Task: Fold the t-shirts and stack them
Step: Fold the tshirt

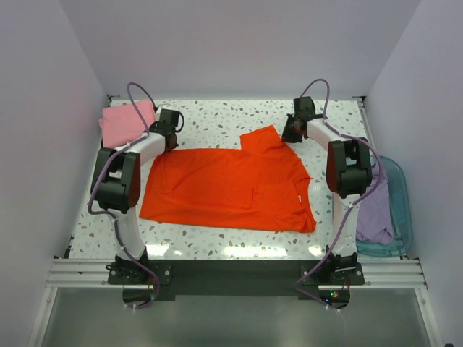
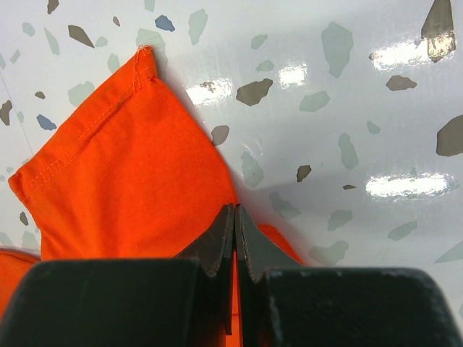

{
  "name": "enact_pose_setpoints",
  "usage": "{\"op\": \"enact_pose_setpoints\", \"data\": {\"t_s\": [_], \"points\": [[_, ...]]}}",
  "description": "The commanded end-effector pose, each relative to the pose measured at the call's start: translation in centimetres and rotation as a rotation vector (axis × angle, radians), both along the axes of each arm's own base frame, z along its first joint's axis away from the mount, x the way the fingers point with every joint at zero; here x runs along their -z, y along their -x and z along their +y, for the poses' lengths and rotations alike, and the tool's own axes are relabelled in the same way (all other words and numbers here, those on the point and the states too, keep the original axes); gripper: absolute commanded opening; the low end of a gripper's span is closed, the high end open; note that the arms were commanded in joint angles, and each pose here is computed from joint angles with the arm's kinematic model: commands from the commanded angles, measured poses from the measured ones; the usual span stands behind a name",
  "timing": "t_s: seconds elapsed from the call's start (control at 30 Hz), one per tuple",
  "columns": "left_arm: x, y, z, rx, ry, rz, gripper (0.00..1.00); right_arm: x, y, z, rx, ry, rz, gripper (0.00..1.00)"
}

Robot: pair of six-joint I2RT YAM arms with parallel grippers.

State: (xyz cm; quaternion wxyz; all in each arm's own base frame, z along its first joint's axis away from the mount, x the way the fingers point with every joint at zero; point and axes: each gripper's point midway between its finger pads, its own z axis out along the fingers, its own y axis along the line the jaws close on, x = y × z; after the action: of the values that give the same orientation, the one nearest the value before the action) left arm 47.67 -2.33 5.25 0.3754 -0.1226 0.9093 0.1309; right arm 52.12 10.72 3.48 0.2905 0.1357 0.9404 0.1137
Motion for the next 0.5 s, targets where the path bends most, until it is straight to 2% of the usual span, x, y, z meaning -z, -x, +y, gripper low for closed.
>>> {"op": "enact_pose_setpoints", "data": {"t_s": [0.0, 0.1, 0.43, 0.47], "points": [[-0.1, -0.6, 0.2, -0.024, 0.008, -0.023, 0.25, -1.8, -0.3, 0.3, -0.004, -0.013, -0.045, 0.0], [-0.2, -0.7, 0.1, -0.021, 0.005, -0.023, 0.22, -1.8, -0.3, 0.3, -0.004, -0.013, -0.045, 0.0], [-1.1, -1.0, 0.3, -0.023, -0.006, -0.04, 0.0, -2.6, -0.3, 0.4, -0.002, -0.019, -0.059, 0.0], [-1.1, -1.0, 0.4, -0.023, -0.008, -0.04, 0.0, -2.8, -0.3, 0.3, -0.001, -0.018, -0.062, 0.0]]}}
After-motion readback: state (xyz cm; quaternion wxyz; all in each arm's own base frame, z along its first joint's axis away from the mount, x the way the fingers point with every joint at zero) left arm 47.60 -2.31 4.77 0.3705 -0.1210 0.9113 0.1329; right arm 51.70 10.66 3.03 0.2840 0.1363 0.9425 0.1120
